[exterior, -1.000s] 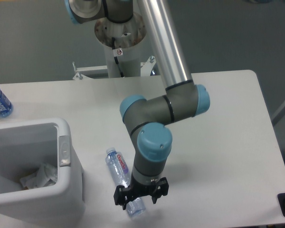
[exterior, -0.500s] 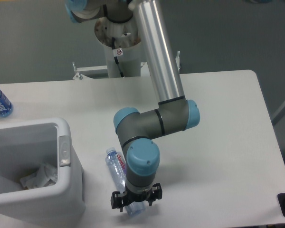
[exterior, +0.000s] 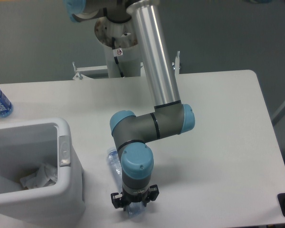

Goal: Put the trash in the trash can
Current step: 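Close the gripper around the bottle's body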

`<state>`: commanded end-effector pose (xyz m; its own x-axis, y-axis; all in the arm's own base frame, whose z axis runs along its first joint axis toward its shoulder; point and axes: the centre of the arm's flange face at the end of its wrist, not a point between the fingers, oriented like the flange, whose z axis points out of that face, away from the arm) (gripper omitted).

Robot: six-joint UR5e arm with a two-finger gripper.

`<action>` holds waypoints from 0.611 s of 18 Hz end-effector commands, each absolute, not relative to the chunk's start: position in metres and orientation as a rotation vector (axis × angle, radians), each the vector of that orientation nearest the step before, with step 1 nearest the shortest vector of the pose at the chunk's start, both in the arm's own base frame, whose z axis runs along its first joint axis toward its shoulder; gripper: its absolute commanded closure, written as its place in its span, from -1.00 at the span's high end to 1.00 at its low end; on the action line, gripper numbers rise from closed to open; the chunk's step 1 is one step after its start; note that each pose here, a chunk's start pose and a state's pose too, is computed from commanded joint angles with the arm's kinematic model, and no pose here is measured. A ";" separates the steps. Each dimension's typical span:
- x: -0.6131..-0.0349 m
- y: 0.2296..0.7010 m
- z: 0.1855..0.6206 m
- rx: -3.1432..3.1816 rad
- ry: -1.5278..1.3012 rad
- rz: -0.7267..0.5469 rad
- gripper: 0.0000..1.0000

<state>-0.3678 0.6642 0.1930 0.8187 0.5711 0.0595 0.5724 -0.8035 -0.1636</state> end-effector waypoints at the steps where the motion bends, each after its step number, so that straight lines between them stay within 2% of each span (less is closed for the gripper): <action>1: -0.368 0.664 0.197 -2.825 -0.895 -0.006 0.11; 4: -0.368 0.664 0.206 -2.814 -0.881 0.001 0.10; 6: -0.369 0.664 0.229 -2.788 -0.857 0.020 0.10; 9: -0.396 0.651 0.294 -2.679 -0.858 0.060 0.10; 11: -0.399 0.646 0.334 -2.608 -0.836 0.038 0.10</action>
